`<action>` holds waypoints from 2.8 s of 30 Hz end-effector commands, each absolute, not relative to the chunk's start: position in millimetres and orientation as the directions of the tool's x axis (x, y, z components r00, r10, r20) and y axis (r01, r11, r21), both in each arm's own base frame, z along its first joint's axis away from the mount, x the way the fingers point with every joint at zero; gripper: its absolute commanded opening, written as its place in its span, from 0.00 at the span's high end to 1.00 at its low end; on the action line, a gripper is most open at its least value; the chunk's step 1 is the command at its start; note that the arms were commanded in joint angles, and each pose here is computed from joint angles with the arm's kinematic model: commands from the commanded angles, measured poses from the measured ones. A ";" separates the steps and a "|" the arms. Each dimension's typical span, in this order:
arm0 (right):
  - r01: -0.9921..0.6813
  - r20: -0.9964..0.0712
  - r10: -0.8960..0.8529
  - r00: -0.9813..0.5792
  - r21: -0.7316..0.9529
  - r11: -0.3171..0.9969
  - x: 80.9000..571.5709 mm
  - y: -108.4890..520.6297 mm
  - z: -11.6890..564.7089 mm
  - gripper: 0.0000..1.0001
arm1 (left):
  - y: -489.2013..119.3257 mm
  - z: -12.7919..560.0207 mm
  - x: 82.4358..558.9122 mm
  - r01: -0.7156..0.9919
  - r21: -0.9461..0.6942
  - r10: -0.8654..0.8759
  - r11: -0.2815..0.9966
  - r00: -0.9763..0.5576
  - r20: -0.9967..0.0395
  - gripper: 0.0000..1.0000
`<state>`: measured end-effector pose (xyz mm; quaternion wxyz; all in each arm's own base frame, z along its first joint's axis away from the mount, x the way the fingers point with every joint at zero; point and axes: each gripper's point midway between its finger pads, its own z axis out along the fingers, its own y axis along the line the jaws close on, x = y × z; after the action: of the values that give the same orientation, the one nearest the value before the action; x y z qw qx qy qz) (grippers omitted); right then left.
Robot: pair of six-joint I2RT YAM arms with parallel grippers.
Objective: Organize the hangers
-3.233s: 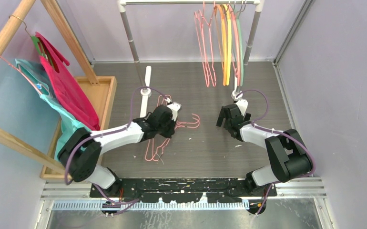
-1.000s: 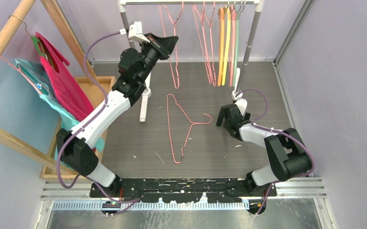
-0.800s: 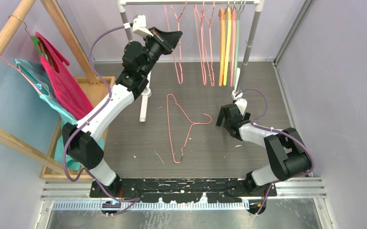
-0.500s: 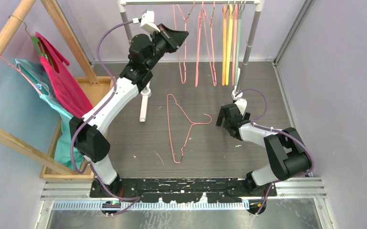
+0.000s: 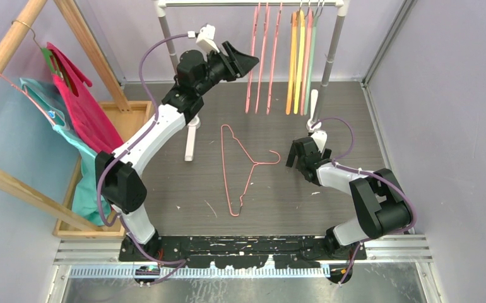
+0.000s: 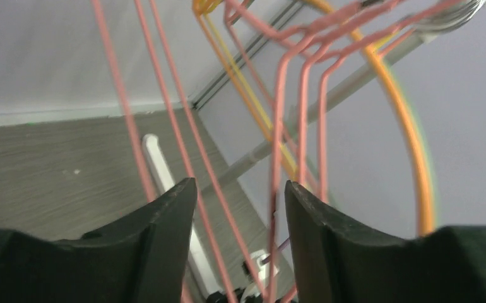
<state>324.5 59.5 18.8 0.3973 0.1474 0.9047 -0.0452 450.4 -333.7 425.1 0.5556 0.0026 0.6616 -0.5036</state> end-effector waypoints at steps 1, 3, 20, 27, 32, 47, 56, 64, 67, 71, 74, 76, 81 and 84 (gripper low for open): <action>0.287 -0.743 0.262 -0.616 0.098 0.953 337.2 70.9 23.2 0.00 | -314.5 431.5 434.0 0.606 -0.611 -0.516 0.510 -0.352 -0.781 0.32; 0.287 -0.742 0.262 -0.617 0.098 0.953 336.7 70.7 23.0 0.00 | -303.1 423.0 434.9 0.593 -0.608 -0.511 0.528 -0.351 -0.785 0.01; 0.265 -0.727 0.262 -0.634 0.115 0.957 338.0 77.5 18.0 0.00 | -227.6 296.2 388.6 0.546 -0.529 -0.402 0.650 -0.343 -0.849 0.02; 0.268 -0.729 0.264 -0.632 0.114 0.957 338.1 77.1 18.5 0.00 | -280.3 190.5 336.0 0.572 -0.426 -0.103 0.701 -0.509 -0.854 0.24; 0.274 -0.732 0.263 -0.628 0.108 0.956 337.7 75.3 20.0 0.00 | -319.5 130.0 296.1 0.578 -0.248 0.127 0.778 -0.531 -0.838 0.26; 0.279 -0.737 0.263 -0.622 0.105 0.955 336.4 73.2 23.0 0.00 | -337.6 68.3 275.0 0.517 -0.130 0.255 0.846 -0.607 -0.753 0.46; 0.279 -0.735 0.260 -0.626 0.101 0.955 336.1 72.9 21.0 0.00 | -335.5 51.7 270.7 0.478 -0.099 0.259 0.873 -0.625 -0.736 0.47; 0.282 -0.735 0.261 -0.625 0.098 0.954 335.9 72.1 20.6 0.00 | -338.2 30.8 267.2 0.466 -0.044 0.309 0.884 -0.652 -0.692 0.49; 0.280 -0.735 0.261 -0.625 0.101 0.955 336.4 73.1 20.6 0.00 | -339.0 27.2 263.3 0.469 -0.054 0.311 0.881 -0.662 -0.682 0.55; 0.278 -0.732 0.259 -0.630 0.099 0.955 335.7 73.1 19.2 0.00 | -338.5 19.8 257.8 0.475 -0.053 0.327 0.878 -0.678 -0.659 0.60; 0.282 -0.733 0.260 -0.629 0.097 0.955 335.1 72.1 19.3 0.00 | -335.2 10.9 252.3 0.474 -0.056 0.336 0.879 -0.698 -0.633 0.71; 0.281 -0.735 0.259 -0.627 0.096 0.955 335.0 71.6 19.9 0.00 | -333.2 4.7 248.0 0.477 -0.059 0.343 0.877 -0.708 -0.618 0.82; 0.281 -0.736 0.260 -0.625 0.098 0.955 334.6 71.4 21.3 0.00 | -322.8 -12.9 239.0 0.479 -0.048 0.365 0.877 -0.726 -0.583 1.00; 0.280 -0.737 0.260 -0.624 0.099 0.955 334.9 71.9 21.4 0.00 | -319.6 -10.1 235.8 0.484 -0.059 0.359 0.873 -0.720 -0.594 1.00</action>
<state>327.7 60.5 18.8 0.4005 0.1452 0.9036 -0.0446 259.7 -341.0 22.1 0.3439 0.2122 0.9060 -0.1259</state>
